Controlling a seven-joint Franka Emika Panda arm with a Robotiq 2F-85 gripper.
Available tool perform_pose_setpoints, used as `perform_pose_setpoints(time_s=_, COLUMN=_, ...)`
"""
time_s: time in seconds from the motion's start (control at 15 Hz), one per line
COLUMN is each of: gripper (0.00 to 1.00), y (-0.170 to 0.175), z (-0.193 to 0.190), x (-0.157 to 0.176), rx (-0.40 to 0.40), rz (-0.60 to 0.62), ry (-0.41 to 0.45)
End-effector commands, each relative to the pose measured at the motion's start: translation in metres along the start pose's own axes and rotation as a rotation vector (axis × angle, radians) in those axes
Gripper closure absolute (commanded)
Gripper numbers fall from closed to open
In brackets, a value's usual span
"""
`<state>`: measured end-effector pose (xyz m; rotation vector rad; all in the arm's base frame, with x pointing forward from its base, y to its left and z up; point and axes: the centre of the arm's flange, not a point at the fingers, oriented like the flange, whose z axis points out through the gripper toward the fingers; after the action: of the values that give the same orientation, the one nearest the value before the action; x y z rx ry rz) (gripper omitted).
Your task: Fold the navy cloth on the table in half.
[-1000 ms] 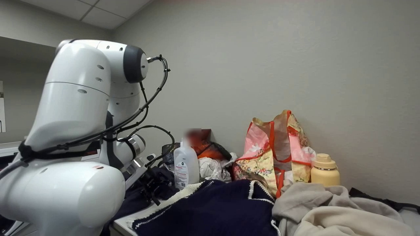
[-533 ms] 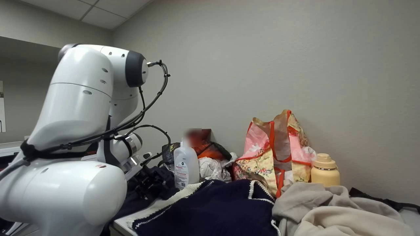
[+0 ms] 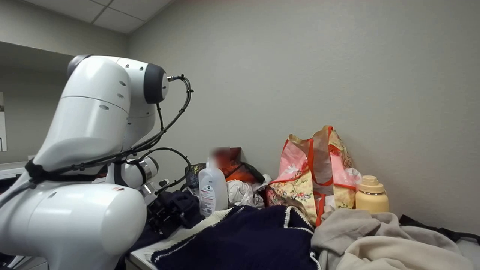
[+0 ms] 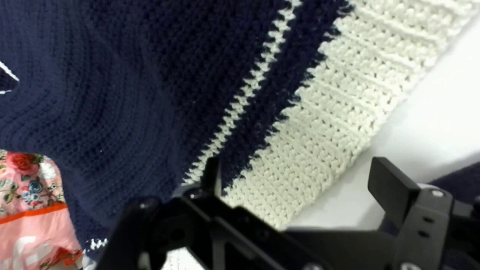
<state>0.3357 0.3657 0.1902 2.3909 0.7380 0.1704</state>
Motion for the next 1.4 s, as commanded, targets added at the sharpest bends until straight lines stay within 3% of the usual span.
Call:
perform_pose_setpoints(time_s=0.0, gripper=0.00, y=-0.008, z=0.009, x=-0.002, rx=0.000, rz=0.019, ry=-0.034)
perform_pose_setpoints(time_s=0.47, gripper=0.00, y=-0.008, z=0.041, x=-0.017, rx=-0.007, rz=0.058, ry=-0.102)
perform_pose_setpoints(time_s=1.33, gripper=0.00, y=0.029, z=0.088, x=-0.052, rx=-0.070, rz=0.205, ry=-0.172)
